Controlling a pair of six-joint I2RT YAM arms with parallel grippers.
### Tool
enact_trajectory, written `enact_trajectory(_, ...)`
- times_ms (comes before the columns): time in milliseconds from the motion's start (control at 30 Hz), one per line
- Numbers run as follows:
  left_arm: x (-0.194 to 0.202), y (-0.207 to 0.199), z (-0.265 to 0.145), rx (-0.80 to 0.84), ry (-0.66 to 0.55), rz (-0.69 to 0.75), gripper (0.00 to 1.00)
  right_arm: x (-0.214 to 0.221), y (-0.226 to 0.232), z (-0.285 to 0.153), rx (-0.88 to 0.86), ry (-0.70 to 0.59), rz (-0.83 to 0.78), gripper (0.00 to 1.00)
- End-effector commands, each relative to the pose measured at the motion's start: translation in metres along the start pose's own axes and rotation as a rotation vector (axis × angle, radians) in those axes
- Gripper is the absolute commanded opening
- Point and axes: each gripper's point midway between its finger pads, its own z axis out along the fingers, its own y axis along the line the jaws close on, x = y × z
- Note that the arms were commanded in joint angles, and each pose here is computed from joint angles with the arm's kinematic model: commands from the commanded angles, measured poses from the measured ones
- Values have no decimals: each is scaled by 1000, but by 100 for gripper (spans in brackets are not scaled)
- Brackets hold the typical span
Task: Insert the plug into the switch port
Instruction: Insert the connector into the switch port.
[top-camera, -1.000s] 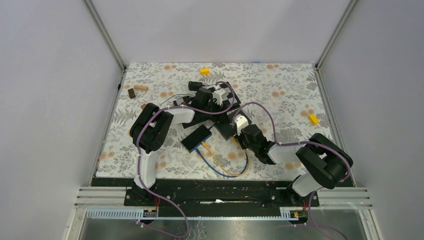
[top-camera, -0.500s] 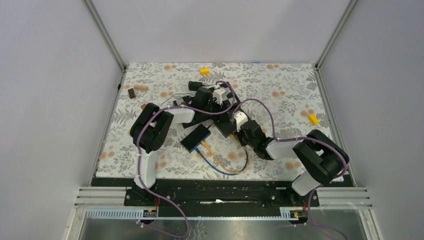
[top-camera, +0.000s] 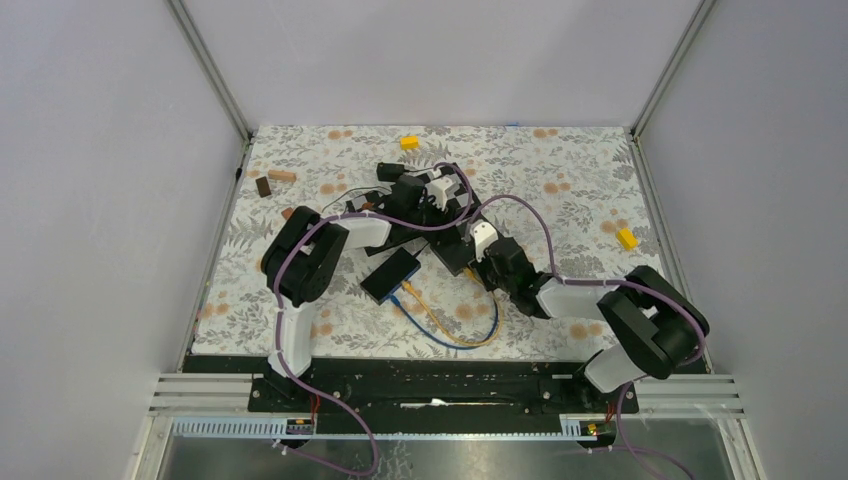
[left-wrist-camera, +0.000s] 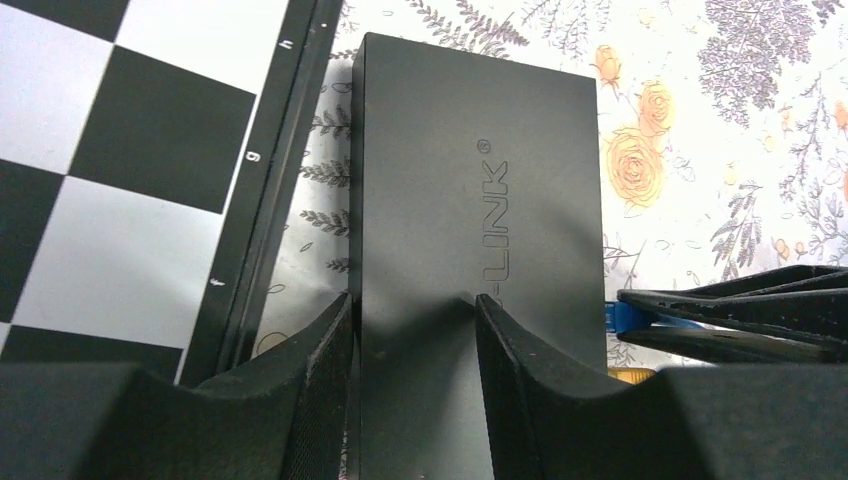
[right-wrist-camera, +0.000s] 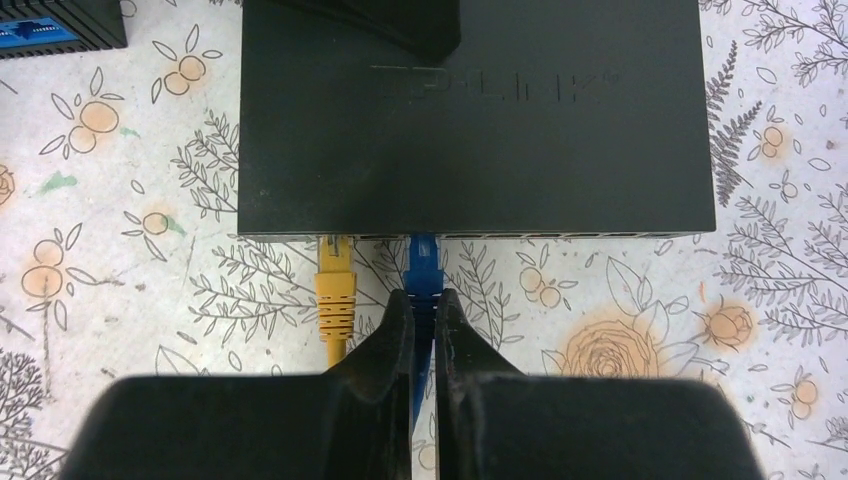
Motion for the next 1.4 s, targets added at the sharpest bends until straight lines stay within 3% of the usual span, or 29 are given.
enact_trajectory(0,127,-91,-3,279,416,-193,45,-193,-24,-40,51,-573,55,0)
enact_trajectory(467,127,-94,-3,288,425,-181,46,-91,-17,16,74,-386,75,0)
enact_trajectory(767,132,-96,-4,295,440,-181,46,-195,-27,-40,59,-631,66,0)
enact_trajectory(900,132,-96,-2,297,441,-180,46,-216,-30,-54,38,-689,68,0)
enact_trajectory(1367,134,-102,-1,300,448,-164,46,-103,-20,8,51,-445,119,0)
